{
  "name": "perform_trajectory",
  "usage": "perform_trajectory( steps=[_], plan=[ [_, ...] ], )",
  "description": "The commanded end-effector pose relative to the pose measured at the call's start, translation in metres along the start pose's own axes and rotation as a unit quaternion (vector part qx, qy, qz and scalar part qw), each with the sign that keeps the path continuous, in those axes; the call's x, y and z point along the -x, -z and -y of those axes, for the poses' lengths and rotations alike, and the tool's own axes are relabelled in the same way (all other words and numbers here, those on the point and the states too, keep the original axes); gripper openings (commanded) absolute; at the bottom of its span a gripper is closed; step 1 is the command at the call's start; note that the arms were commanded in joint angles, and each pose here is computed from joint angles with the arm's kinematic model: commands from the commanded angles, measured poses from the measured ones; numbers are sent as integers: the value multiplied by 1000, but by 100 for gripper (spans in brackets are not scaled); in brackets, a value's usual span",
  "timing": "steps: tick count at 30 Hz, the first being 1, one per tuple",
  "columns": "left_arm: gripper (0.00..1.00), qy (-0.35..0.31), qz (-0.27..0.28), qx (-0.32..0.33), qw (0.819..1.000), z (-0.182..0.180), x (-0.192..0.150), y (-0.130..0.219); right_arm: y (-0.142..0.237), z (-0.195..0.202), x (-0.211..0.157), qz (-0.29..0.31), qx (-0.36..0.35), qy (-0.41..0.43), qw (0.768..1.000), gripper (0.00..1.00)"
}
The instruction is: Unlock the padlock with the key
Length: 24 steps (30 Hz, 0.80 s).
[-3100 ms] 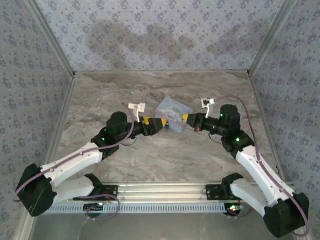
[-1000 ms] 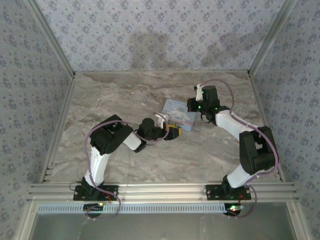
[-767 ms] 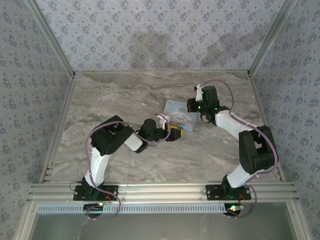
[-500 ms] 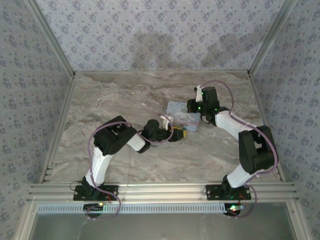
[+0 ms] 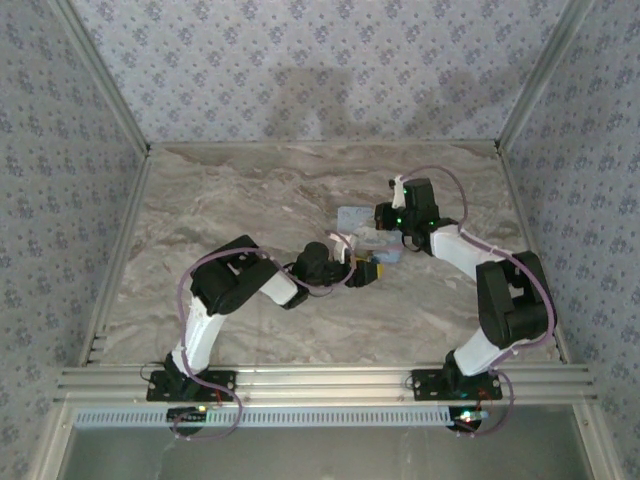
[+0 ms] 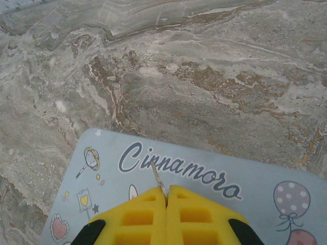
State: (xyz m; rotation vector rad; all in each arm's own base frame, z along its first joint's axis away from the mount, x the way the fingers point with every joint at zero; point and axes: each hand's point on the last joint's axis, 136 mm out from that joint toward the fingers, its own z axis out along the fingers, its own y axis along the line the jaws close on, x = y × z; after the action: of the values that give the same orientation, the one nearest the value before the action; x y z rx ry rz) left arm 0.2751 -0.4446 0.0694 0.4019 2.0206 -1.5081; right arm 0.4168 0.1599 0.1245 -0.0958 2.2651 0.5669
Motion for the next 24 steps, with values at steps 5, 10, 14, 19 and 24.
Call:
perform_trajectory(
  steps=[5,10,14,19,24],
  plan=[
    [75,68,-35,132,988,-65,-42,2,14,-1,14,26,5,-6,1000,0],
    [74,60,-41,157,985,-68,-50,-3,15,2,14,25,2,-7,1000,0],
    [74,57,-44,150,986,-63,-55,-7,13,17,13,18,-22,-15,999,0],
    [75,55,-34,146,987,-63,-54,-4,21,53,25,24,-92,-25,995,0],
    [75,56,-29,135,989,-59,-48,-5,26,97,26,9,-171,-49,984,0]
  ],
)
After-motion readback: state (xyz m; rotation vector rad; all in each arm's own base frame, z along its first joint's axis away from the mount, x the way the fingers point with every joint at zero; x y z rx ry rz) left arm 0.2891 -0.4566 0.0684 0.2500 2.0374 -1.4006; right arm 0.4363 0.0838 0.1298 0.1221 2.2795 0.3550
